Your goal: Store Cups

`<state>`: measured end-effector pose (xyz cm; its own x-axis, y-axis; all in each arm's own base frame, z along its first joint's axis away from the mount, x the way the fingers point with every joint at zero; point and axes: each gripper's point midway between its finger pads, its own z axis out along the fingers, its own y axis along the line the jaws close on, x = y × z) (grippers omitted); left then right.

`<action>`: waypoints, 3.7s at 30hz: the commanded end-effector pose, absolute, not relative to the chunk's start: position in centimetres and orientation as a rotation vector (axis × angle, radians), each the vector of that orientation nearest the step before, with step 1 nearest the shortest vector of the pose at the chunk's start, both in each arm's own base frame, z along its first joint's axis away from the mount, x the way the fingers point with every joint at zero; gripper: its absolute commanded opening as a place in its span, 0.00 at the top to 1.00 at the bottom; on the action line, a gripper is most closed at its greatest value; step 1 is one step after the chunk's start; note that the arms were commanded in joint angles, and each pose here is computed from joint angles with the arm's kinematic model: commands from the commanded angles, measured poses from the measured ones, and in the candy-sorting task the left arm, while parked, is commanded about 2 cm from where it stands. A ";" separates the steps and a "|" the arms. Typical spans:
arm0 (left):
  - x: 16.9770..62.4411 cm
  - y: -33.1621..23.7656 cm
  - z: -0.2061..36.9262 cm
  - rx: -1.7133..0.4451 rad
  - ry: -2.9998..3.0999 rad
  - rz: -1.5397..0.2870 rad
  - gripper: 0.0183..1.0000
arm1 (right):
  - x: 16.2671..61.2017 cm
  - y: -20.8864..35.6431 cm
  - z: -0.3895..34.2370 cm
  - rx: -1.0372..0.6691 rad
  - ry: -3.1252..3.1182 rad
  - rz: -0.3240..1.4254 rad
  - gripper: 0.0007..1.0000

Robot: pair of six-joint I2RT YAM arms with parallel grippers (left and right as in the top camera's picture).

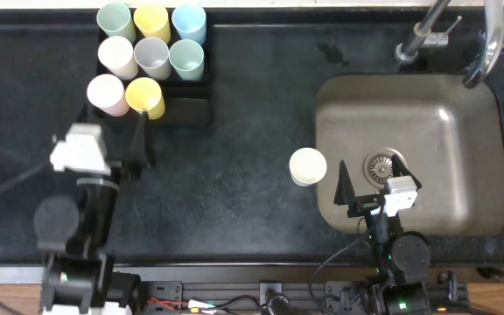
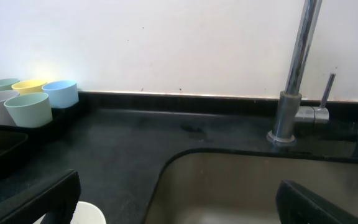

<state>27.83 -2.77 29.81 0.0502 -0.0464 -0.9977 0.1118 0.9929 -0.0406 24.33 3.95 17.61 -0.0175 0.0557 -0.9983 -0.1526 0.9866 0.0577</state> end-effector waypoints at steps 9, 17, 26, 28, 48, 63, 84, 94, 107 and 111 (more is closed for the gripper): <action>25.3 -2.4 22.3 0.079 1.534 -0.097 0.00 | 24.3 4.2 17.2 -0.085 1.580 0.171 0.00; 24.6 -2.5 18.6 -0.014 1.534 -0.209 0.00 | 24.3 4.2 17.2 -0.085 1.580 0.171 0.00; 24.5 -2.0 16.2 -0.039 1.627 -0.182 0.00 | 24.3 4.2 17.2 -0.085 1.580 0.171 0.01; 24.5 -2.3 15.7 -0.030 1.650 -0.191 0.00 | 24.3 4.2 17.2 -0.085 1.581 0.171 0.00; 24.5 -2.0 15.6 -0.038 1.651 -0.176 0.00 | 24.3 4.2 17.2 -0.085 1.581 0.171 0.00; 24.5 -2.0 15.6 -0.038 1.651 -0.176 0.00 | 24.3 4.2 17.2 -0.085 1.580 0.171 0.00; 24.5 -2.0 15.6 -0.038 1.651 -0.176 0.00 | 24.3 4.1 17.2 -0.085 1.580 0.170 0.00; 24.5 -2.0 15.6 -0.038 1.651 -0.176 0.00 | 24.3 4.2 17.2 -0.088 1.580 0.174 0.00; 24.5 -2.0 15.6 -0.038 1.651 -0.176 0.00 | 24.0 5.9 17.3 -0.060 1.587 0.343 0.00; 24.5 -2.0 15.6 -0.038 1.651 -0.176 0.00 | 23.7 6.7 17.4 -0.091 1.583 0.372 0.00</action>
<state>24.53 -2.26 15.61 -0.0931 -0.1223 -0.9881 0.0930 0.9870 -0.1309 24.01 5.59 17.64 -0.0439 0.1476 -0.9881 -0.2335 0.9601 0.1538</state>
